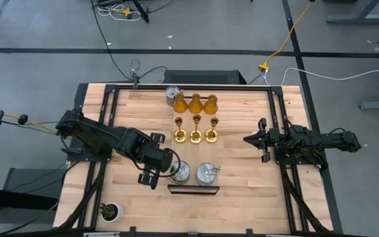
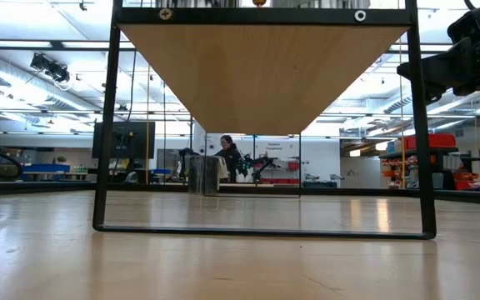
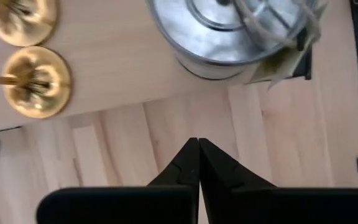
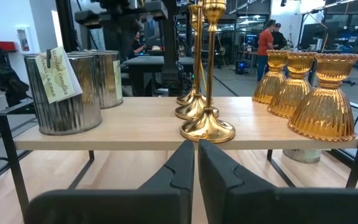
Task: Pick & Place candle stick holders
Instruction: Put the bottom scented candle on the shelf aligned with the other scented candle
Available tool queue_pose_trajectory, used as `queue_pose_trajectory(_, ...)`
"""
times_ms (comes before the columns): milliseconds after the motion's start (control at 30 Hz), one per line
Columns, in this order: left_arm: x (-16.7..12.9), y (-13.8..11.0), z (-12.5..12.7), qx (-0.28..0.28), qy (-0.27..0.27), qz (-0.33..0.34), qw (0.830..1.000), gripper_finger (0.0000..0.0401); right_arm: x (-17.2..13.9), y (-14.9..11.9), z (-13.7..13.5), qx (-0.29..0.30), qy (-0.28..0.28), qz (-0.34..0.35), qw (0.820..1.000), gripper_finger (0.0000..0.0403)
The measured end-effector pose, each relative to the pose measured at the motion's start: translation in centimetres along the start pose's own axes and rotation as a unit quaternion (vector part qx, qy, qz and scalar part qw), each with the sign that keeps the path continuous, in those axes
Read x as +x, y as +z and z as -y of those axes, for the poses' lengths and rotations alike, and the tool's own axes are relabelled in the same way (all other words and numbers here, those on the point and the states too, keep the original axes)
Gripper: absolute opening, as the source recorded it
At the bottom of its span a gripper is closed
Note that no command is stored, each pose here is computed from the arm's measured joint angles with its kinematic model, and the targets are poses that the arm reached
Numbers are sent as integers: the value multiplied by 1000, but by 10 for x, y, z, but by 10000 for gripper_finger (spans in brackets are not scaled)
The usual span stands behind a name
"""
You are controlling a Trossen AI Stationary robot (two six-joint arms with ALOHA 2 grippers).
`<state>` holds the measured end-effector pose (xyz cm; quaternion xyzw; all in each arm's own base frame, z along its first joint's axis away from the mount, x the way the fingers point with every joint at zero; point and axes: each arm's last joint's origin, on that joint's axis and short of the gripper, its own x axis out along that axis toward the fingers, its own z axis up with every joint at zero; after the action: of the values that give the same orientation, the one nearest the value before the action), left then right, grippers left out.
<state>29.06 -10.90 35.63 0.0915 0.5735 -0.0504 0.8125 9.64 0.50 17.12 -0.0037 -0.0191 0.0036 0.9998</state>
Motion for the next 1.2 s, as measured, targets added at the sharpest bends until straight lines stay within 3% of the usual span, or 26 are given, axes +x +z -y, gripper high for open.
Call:
queue_pose_trajectory(167,10,-2,5,5,-13,-6,1000,9,0,0,0,0,0,0,1000,27)
queue_pose_trajectory(500,27,7,10,0,-36,43,998,8,0,0,0,0,0,0,1000,27)
queue_pose_trajectory(1200,26,16,12,-10,-51,92,994,6,0,0,0,0,0,0,1000,27)
